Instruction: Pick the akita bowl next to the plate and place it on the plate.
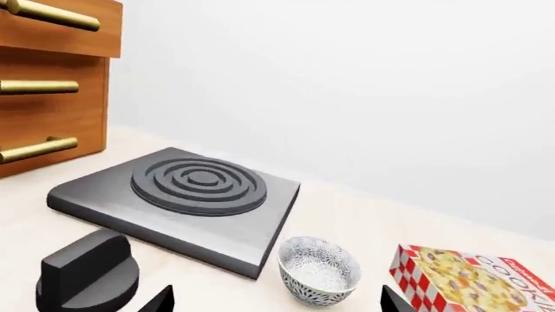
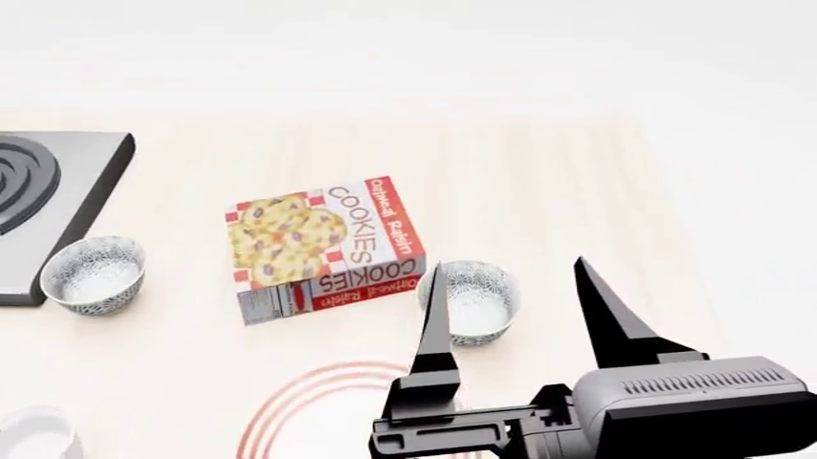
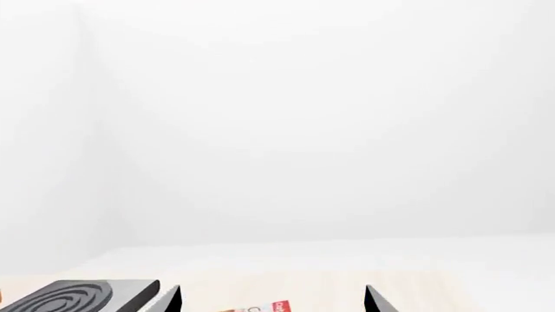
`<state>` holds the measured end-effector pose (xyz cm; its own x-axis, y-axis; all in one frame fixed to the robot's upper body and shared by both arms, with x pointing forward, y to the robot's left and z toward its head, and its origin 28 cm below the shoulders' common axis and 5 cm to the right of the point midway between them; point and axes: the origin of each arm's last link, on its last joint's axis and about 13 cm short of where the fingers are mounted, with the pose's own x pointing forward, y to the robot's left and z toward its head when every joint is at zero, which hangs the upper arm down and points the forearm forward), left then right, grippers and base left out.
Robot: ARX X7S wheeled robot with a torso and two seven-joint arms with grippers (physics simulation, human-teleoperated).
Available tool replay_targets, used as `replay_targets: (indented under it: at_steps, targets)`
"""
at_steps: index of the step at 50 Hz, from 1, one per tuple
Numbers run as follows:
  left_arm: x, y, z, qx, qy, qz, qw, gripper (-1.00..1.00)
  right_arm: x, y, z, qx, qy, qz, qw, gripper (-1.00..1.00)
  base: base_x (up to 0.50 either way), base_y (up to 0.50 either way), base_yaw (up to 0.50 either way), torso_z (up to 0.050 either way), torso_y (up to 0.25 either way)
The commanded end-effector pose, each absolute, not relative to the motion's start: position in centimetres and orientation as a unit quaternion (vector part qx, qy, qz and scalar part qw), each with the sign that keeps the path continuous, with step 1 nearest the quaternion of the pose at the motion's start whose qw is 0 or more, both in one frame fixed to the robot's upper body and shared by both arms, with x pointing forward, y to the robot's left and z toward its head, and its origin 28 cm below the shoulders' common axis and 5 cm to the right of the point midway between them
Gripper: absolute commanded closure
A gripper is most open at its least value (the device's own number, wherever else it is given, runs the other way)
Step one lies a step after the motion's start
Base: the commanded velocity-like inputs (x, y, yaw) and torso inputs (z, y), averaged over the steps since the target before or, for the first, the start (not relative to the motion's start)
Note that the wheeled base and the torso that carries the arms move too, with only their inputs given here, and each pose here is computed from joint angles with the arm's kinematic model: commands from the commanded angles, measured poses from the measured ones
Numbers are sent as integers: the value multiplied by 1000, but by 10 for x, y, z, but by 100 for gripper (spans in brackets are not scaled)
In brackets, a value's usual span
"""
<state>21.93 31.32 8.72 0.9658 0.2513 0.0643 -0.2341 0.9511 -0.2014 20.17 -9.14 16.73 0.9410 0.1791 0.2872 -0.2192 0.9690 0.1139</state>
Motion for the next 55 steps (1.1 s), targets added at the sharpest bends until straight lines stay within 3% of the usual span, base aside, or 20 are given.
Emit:
replay_targets:
  at_steps: [1,29,55]
  targets:
    - [220,313,87,-96,-45,123,987,-100,202,-91,166,72,-136,102,983,-100,500,0,0,0,15]
    - [219,313,88,-97,-44,124,987,-100,205,-90,162,58,-124,97,986,-100,500,-1,0,0,0]
    - [220,314,86,-99,-43,125,986,-100,261,-105,166,-8,55,47,997,-100,0,0,0,0,0]
